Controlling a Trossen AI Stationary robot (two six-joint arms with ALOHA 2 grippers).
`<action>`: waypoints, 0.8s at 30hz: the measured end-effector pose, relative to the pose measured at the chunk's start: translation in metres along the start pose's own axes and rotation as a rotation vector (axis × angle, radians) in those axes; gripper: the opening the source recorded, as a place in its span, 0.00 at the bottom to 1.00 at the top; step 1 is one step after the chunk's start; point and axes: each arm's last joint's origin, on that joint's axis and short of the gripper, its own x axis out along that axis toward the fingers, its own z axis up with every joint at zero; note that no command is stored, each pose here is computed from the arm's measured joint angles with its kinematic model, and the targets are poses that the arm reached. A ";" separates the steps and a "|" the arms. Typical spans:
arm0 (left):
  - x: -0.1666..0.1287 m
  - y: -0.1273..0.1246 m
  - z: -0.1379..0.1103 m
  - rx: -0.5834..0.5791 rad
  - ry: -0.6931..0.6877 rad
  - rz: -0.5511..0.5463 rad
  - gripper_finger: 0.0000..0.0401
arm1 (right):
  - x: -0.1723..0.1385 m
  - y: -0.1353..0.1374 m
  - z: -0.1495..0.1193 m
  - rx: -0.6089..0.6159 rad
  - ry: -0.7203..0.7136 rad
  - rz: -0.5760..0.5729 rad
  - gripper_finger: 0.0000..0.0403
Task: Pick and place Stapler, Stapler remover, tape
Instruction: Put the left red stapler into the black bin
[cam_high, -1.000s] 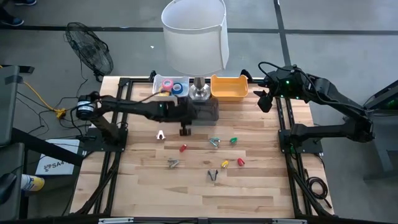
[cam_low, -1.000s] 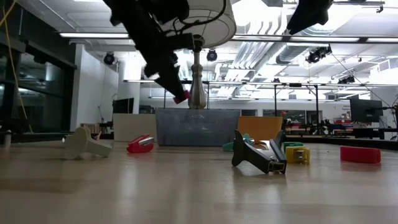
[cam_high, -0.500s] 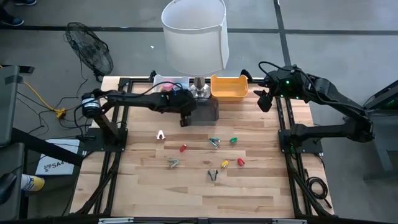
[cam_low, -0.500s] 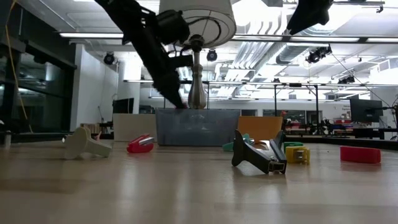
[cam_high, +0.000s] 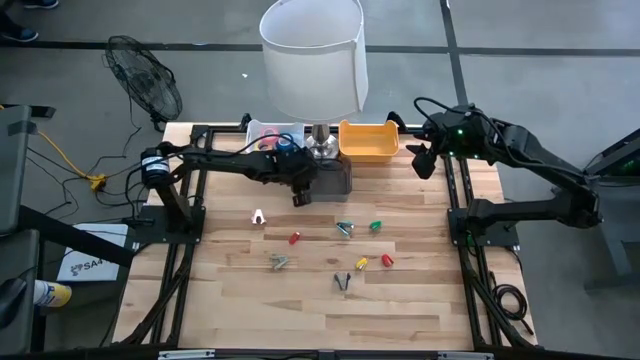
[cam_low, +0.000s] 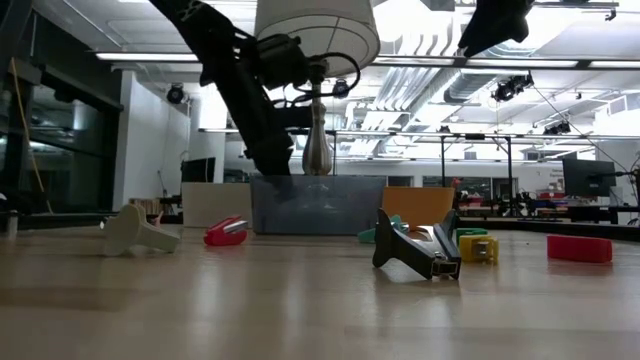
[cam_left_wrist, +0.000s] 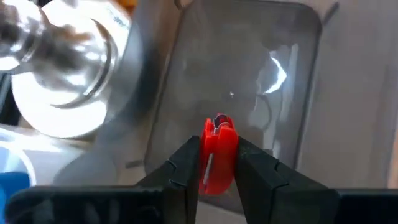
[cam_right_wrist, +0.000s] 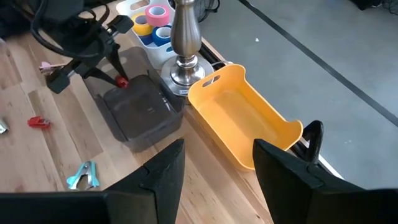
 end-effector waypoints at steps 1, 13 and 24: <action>0.000 0.000 0.000 -0.007 0.005 0.012 0.23 | 0.000 0.000 0.000 0.003 -0.002 0.001 0.45; -0.001 0.000 -0.001 -0.018 0.009 -0.007 0.49 | 0.001 0.000 0.001 0.012 -0.004 0.005 0.45; -0.038 0.006 -0.003 -0.045 0.027 -0.034 0.54 | 0.001 0.000 0.001 0.011 -0.004 0.005 0.45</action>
